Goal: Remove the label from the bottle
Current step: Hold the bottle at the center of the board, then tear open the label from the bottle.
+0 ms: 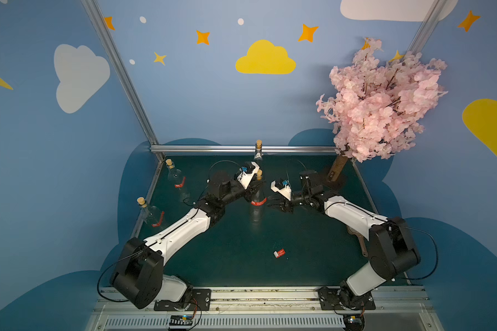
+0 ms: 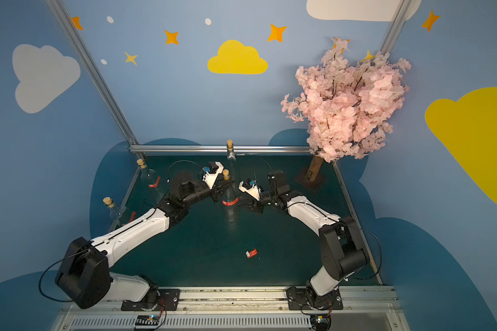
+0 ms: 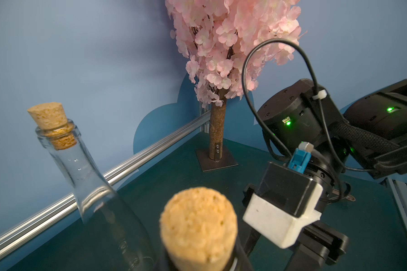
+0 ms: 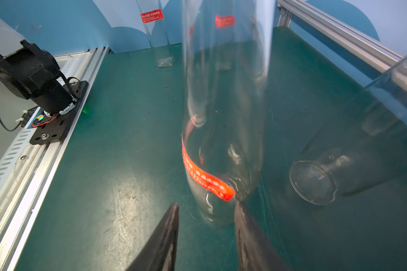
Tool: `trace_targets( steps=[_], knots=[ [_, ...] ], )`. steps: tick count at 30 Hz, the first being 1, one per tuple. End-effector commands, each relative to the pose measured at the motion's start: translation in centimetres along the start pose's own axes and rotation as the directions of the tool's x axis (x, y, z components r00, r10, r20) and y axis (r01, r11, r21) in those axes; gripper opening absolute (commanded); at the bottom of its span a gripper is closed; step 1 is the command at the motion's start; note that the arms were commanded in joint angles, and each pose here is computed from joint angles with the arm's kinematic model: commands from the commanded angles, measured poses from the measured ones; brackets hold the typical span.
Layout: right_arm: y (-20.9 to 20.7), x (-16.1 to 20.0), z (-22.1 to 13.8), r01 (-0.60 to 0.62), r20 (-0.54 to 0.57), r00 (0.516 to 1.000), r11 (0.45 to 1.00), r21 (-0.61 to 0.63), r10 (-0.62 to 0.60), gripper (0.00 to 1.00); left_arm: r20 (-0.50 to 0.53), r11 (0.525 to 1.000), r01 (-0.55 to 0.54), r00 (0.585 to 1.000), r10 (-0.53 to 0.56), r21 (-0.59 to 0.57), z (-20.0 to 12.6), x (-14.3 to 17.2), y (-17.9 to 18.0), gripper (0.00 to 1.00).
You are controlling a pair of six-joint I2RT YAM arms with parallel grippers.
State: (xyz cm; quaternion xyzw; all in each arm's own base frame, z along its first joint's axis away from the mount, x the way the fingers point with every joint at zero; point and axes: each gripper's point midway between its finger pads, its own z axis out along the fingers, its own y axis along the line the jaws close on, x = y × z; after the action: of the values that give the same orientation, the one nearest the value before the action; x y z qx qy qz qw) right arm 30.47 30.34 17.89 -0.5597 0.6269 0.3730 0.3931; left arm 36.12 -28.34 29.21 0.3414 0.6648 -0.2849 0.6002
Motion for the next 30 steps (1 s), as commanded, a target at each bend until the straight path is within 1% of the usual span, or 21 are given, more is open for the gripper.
trace_targets(
  steps=[1,20,26,30],
  knots=[
    [-0.31,-1.37,0.05,0.023,0.042,0.999,0.999,-0.023,-0.022,0.4,-0.04,1.0,-0.003,0.999,0.002,-0.01,-0.12,1.53,0.4,0.26],
    [-0.62,-1.97,0.76,0.03,0.065,0.998,0.998,-0.053,-0.027,0.39,-0.042,1.0,0.008,0.999,-0.009,-0.006,-0.06,1.64,0.63,0.25],
    [-0.28,-1.56,1.0,0.019,0.062,0.998,0.997,-0.072,-0.014,0.29,-0.045,1.0,0.011,0.999,-0.012,-0.013,-0.02,1.77,0.82,0.25],
    [-0.09,-1.5,0.94,0.02,0.064,0.998,0.997,-0.077,-0.015,0.26,-0.044,1.0,0.012,0.999,-0.013,-0.012,-0.01,1.74,0.84,0.25]
  ],
)
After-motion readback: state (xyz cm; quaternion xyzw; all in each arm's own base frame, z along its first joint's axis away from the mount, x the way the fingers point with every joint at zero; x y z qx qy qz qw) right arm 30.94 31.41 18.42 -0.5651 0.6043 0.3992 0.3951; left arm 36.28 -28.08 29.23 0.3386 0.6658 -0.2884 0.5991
